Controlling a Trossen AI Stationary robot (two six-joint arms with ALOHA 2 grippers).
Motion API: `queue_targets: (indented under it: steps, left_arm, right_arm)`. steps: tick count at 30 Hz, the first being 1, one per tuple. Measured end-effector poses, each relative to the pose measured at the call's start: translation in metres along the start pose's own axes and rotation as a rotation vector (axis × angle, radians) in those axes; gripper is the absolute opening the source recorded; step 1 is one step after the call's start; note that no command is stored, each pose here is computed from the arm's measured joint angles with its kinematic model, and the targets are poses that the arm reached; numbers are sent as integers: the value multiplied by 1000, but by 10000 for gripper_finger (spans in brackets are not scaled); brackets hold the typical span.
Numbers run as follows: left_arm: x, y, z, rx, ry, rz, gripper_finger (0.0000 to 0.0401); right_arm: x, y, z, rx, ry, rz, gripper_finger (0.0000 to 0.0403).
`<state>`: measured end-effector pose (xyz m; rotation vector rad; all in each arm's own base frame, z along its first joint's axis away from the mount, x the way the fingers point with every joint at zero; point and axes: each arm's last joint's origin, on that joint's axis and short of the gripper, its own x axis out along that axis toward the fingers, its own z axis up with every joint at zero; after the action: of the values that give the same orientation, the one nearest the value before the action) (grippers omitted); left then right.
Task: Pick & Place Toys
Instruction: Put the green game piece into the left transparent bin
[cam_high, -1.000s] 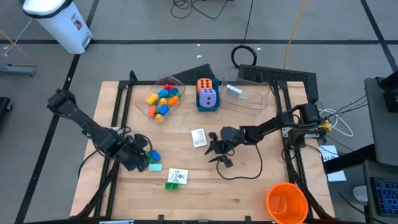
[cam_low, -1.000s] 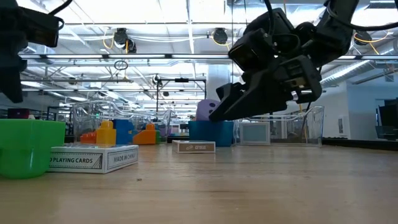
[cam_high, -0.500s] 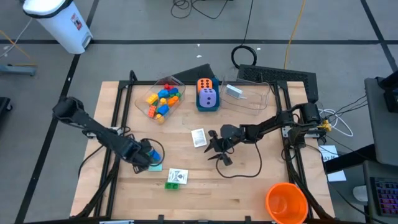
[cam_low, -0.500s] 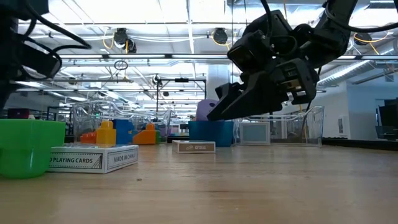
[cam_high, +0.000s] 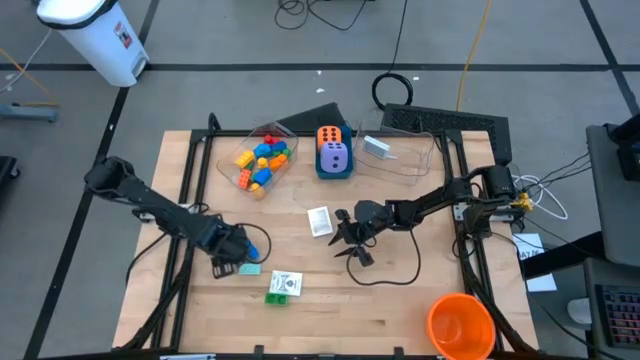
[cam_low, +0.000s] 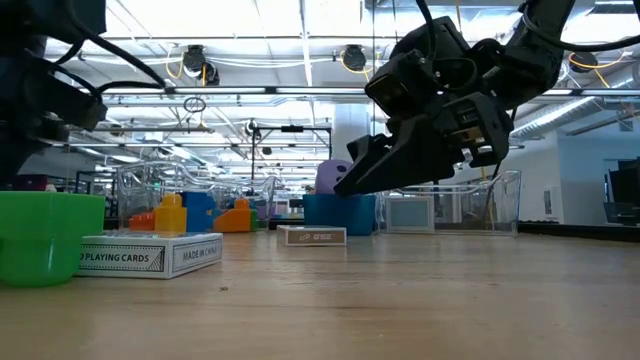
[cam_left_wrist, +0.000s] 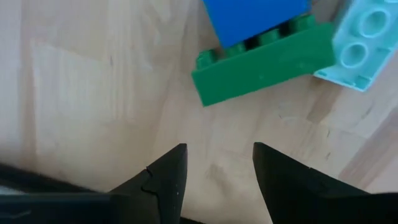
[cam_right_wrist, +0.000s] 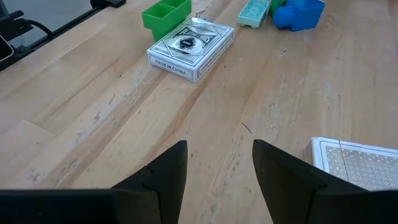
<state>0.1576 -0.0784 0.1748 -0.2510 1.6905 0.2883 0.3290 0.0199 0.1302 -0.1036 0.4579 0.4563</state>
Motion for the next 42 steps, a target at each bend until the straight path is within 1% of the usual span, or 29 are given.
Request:
queue_targets:
  steps: [3, 8, 12, 13, 16, 19, 26, 31, 36, 42]
  left_arm:
    - [0, 2, 2, 74, -4, -4, 198]
    - [0, 5, 5, 286, -7, 2, 209]
    - [0, 6, 7, 360, -41, 46, 202]
    - [-1, 6, 8, 369, -61, 54, 199]
    - [-1, 0, 15, 419, -153, 31, 188]
    - [-3, -6, 22, 509, -240, -5, 175]
    - [-3, -7, 22, 521, -243, -5, 151]
    - [-3, -6, 22, 520, -242, -5, 149]
    - [-3, -7, 22, 520, -243, -5, 165]
    - [-3, -7, 22, 521, -238, -14, 209]
  right_arm:
    - [0, 0, 0, 0, 0, 0, 176]
    - [0, 0, 0, 0, 0, 0, 172]
    - [0, 0, 0, 2, 4, 1, 174]
    - [0, 0, -1, 3, 6, 1, 175]
    - [0, 0, -1, 5, 12, 3, 175]
    - [0, 0, -2, 8, 19, 4, 173]
    - [0, 1, -3, 12, 29, 6, 174]
    - [0, 1, -3, 12, 29, 7, 170]
    - [0, 1, -3, 12, 29, 6, 169]
    - [0, 1, -3, 12, 28, 6, 169]
